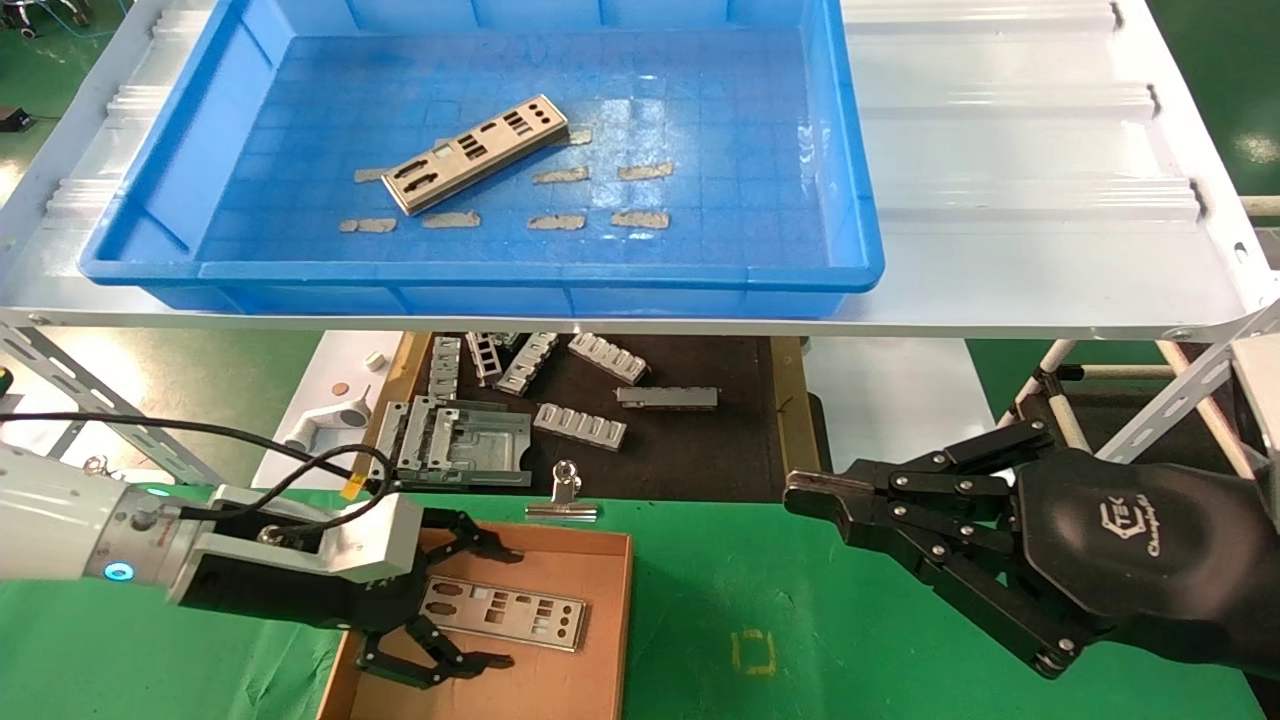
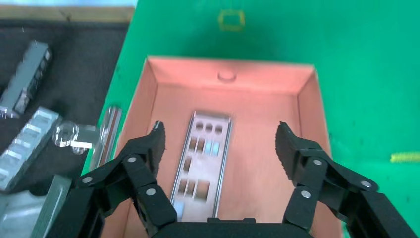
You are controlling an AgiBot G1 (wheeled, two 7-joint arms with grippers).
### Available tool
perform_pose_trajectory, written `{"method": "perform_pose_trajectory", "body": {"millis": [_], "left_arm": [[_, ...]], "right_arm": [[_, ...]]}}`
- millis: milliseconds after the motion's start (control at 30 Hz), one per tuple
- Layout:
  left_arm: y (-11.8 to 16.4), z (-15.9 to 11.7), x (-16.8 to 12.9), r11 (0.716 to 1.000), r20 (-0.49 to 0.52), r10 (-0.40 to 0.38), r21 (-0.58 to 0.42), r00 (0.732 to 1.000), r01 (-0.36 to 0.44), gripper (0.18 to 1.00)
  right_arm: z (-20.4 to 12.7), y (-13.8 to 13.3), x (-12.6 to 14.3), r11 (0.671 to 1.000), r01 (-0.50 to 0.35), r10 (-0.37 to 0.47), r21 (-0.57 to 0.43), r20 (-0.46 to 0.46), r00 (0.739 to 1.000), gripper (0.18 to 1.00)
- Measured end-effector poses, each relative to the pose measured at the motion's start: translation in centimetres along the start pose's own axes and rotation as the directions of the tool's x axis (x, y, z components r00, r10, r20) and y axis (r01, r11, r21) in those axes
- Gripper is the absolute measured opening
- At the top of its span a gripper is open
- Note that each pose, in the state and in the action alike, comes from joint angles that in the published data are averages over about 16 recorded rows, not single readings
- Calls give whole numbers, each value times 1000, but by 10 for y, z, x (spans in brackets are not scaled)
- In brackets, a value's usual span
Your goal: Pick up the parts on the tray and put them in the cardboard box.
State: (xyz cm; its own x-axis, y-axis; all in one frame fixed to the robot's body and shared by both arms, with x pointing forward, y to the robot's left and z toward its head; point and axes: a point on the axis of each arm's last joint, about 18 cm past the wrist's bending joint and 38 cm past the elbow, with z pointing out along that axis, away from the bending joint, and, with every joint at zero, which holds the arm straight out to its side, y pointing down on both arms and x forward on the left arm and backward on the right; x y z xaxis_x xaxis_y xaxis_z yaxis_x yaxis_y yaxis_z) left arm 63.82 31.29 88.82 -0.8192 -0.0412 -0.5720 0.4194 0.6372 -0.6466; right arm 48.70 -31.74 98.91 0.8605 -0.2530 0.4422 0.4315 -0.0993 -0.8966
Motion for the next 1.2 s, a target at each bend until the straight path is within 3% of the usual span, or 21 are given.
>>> {"method": "perform_pose_trajectory", "body": {"millis": [267,500,667,1200], "left_arm": [[-14,1,4,994,28,-46,103,999,43,875],[-30,-5,8,977,50,-86,199,995,74,950],[-42,-13,12,961,61,-111,262,992,91,980],[-83,-49,30,897,74,-164,426,984,118,1001]], "right_arm": [[0,0,0,1000,0,0,0,0,1000,220],[0,0,0,1000,0,0,0,0,1000,282],[0,0,0,1000,0,0,0,0,1000,360],[0,0,0,1000,0,0,0,0,1000,735]]}}
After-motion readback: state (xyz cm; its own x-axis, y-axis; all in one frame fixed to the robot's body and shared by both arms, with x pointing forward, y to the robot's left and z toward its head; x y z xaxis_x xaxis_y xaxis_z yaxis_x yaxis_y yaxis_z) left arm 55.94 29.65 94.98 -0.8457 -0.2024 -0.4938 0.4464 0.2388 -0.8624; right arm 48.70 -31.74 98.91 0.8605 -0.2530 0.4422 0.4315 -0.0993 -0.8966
